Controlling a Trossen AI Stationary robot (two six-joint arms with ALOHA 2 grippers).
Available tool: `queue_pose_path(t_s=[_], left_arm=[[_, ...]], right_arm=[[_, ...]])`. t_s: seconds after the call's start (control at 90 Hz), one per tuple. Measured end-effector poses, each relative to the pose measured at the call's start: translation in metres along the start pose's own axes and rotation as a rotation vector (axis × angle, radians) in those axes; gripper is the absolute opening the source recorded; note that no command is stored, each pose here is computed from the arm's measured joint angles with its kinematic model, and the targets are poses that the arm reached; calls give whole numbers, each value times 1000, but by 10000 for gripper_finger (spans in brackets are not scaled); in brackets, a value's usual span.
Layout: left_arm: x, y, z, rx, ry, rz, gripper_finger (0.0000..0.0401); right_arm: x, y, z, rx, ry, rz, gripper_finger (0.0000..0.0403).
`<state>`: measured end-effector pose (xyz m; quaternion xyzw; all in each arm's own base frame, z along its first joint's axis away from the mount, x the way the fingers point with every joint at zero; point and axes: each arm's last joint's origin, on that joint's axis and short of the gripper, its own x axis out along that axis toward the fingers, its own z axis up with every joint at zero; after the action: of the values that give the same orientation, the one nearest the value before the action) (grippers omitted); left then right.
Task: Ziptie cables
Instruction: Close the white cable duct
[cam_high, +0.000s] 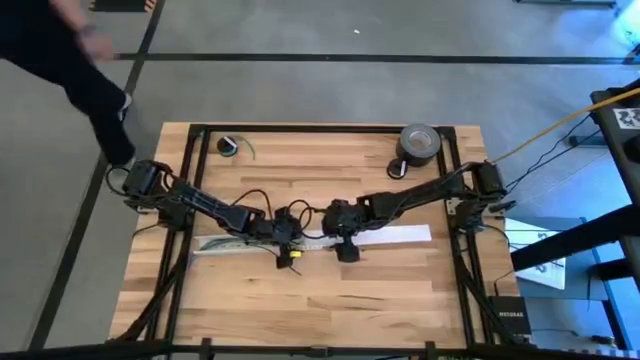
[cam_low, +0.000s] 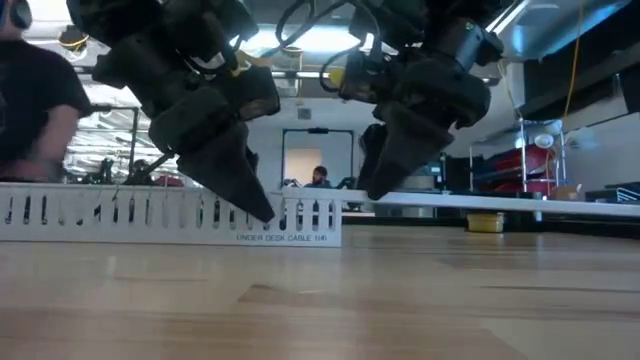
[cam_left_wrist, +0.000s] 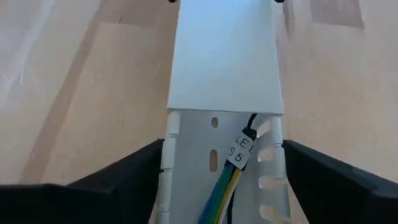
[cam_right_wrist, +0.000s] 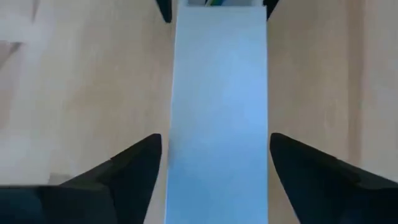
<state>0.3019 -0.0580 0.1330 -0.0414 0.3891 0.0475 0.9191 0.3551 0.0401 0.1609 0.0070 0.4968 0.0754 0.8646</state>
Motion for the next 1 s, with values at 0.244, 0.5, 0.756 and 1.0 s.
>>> queue_pose_path(t_s=[0.244, 0.5, 0.756, 1.0], left_arm=[[0, 0, 0, 1, 0, 0, 263], [0, 0, 0, 0, -1, 0, 224], [0, 2, 1, -6, -2, 4, 222], [0, 2, 1, -5, -1, 3, 222]], right_arm=[[0, 0, 0, 0, -1, -13, 271], [0, 0, 0, 0, 0, -15, 271], [8, -1, -2, 2, 16, -12, 256], [12, -1, -3, 6, 24, 8, 212]])
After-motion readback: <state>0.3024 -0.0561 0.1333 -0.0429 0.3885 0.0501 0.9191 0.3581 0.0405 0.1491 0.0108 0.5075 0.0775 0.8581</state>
